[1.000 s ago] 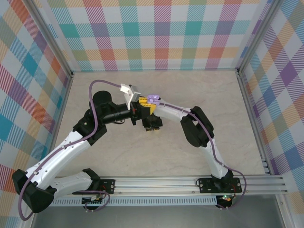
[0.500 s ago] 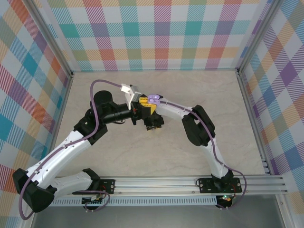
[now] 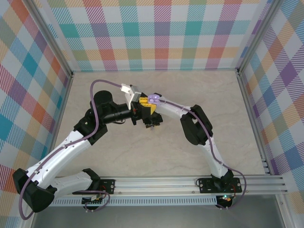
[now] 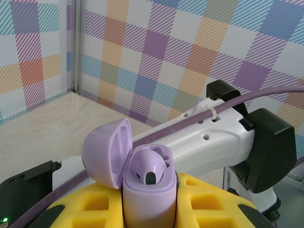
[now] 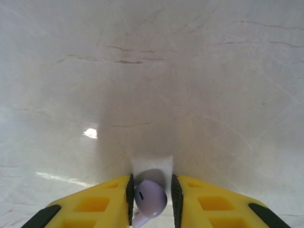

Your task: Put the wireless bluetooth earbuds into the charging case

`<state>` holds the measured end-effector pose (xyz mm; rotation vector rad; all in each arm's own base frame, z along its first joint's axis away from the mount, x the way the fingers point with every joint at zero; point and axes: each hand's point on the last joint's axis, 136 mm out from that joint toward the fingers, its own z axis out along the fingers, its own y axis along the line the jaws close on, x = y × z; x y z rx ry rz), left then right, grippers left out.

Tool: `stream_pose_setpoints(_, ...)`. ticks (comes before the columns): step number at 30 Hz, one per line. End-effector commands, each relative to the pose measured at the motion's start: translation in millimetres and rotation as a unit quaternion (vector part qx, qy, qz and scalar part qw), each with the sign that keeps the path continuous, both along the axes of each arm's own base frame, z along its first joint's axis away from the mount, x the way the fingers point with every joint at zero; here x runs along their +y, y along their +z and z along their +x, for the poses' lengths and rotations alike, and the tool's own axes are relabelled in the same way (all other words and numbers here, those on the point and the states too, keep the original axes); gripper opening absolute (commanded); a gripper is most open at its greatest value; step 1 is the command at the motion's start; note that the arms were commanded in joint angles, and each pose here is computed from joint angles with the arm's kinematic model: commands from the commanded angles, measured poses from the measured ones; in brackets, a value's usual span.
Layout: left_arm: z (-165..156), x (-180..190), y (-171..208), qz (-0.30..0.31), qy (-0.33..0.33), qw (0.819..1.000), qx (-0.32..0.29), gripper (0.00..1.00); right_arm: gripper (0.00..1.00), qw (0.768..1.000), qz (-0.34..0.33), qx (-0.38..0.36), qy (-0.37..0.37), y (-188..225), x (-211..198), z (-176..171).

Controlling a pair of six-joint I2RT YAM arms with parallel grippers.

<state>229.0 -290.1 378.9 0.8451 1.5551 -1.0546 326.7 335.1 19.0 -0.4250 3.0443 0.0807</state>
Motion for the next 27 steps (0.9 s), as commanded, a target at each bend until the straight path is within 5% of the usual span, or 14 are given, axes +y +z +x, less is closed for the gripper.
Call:
stream_pose_setpoints(1, -9, -2, 17, -0.016, -0.017, 1.000, -0.019, 0.15, 0.29, 1.000, -0.025, 0.012, 0.002, -4, -10, -4)
stream_pose_setpoints(27, -9, -2, 15, -0.014, -0.014, 1.000, -0.016, 0.15, 0.28, 0.997, -0.056, 0.043, 0.031, -17, -20, -23)
